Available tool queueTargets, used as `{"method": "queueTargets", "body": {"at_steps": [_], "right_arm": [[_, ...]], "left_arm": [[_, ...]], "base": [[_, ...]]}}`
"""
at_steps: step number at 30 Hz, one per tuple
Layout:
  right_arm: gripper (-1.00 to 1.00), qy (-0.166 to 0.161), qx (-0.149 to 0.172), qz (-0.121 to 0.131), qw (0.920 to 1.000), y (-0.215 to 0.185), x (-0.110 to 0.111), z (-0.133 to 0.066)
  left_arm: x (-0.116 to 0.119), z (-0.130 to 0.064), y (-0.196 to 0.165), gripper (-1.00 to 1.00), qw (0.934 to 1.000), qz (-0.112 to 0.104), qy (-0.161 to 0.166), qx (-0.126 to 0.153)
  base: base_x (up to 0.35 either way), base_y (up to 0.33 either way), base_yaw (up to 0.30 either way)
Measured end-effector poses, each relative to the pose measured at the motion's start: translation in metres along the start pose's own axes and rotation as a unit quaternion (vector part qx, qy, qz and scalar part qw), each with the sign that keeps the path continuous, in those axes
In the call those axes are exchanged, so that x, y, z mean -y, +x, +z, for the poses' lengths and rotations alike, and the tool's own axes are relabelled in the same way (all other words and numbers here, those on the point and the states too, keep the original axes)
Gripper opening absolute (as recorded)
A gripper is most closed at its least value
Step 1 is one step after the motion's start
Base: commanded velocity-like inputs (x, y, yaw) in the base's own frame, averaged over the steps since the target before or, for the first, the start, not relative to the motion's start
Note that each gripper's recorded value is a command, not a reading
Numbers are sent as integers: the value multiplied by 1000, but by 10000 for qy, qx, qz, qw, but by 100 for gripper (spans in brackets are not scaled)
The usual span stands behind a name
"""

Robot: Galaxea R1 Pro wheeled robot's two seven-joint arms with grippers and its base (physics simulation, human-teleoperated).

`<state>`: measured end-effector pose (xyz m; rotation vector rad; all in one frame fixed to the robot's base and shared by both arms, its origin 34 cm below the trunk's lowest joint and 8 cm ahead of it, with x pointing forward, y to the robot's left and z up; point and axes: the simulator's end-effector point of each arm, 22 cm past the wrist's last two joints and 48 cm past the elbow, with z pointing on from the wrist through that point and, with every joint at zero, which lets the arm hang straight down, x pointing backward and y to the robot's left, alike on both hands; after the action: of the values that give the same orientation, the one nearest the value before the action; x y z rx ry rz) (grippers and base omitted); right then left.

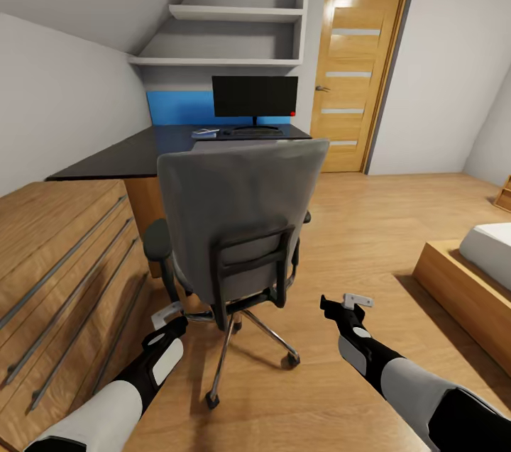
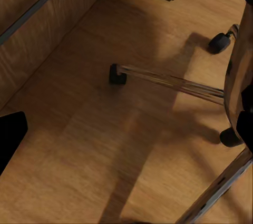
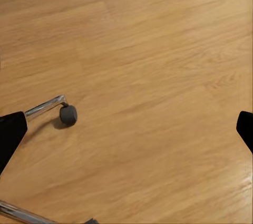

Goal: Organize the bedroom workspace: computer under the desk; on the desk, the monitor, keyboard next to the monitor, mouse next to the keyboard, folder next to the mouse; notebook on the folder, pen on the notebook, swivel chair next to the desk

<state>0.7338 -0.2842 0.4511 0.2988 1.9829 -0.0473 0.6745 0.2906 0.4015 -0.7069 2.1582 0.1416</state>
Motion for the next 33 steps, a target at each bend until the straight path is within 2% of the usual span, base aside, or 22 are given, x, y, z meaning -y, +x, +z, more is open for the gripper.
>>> {"method": "queueTargets", "body": {"at_steps": [33], "right_arm": [[100,-20,58,27,10000,-7,-3,-2]], "left_arm": [[7,-4,-5,100,9999,27,101,56]], "base": [[317,0,-38]]}}
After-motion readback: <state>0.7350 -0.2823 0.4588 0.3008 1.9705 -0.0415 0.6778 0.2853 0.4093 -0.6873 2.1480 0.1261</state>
